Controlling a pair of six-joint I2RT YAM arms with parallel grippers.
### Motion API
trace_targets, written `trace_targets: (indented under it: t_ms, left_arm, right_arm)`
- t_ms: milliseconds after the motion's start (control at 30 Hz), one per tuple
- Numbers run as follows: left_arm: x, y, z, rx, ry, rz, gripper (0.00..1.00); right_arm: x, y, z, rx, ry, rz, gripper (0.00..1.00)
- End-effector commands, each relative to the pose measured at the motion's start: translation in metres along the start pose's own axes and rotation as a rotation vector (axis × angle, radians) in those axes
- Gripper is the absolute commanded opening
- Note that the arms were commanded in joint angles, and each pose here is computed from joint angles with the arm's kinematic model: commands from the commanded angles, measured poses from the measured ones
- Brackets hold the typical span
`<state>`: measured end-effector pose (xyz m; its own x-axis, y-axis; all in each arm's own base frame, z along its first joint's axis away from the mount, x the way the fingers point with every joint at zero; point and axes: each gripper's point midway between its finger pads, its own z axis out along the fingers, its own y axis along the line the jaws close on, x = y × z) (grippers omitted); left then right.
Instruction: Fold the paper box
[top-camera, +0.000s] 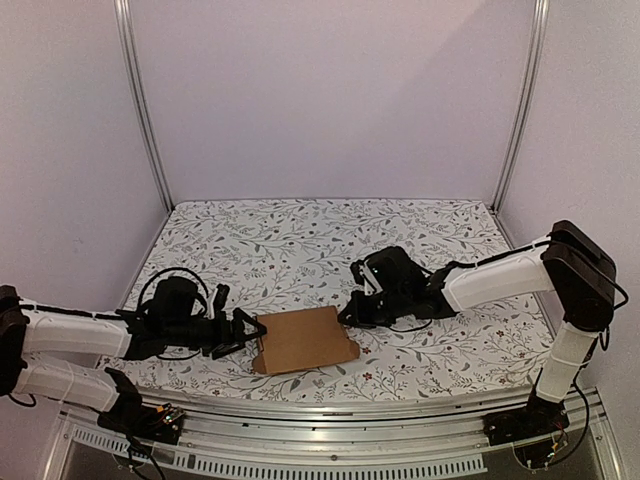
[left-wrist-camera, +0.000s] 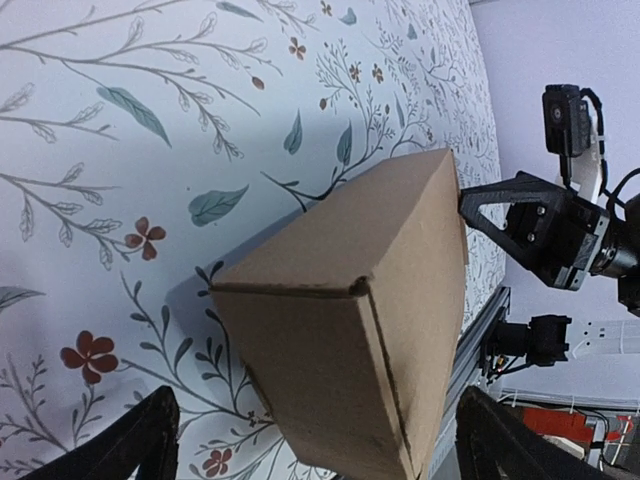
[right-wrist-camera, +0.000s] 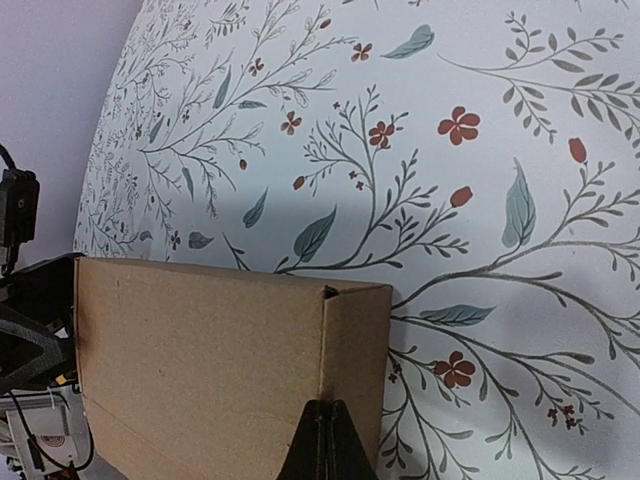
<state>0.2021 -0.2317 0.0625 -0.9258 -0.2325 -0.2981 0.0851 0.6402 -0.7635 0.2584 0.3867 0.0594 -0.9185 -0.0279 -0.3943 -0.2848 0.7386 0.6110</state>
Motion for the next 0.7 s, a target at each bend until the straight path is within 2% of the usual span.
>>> trace_targets:
  t_ms: [0, 400, 500, 667]
  left_arm:
    - [-0.006, -0.011, 0.005, 0.087, -0.013, -0.048, 0.94]
    - [-0.003, -0.014, 0.028, 0.203, 0.024, -0.145, 0.91]
    - [-0.003, -0.018, 0.031, 0.233, 0.029, -0.156, 0.86]
    - [-0.002, -0.02, 0.034, 0.251, 0.043, -0.169, 0.73]
  right_arm:
    - [0.022, -0.02, 0.001, 0.042, 0.065, 0.025, 0.0]
    - [0.024, -0.02, -0.002, 0.031, 0.06, 0.029, 0.0]
    - [0.025, -0.022, -0.002, 0.032, 0.061, 0.031, 0.0]
    - [0.024, -0.021, -0.002, 0.031, 0.056, 0.03, 0.0]
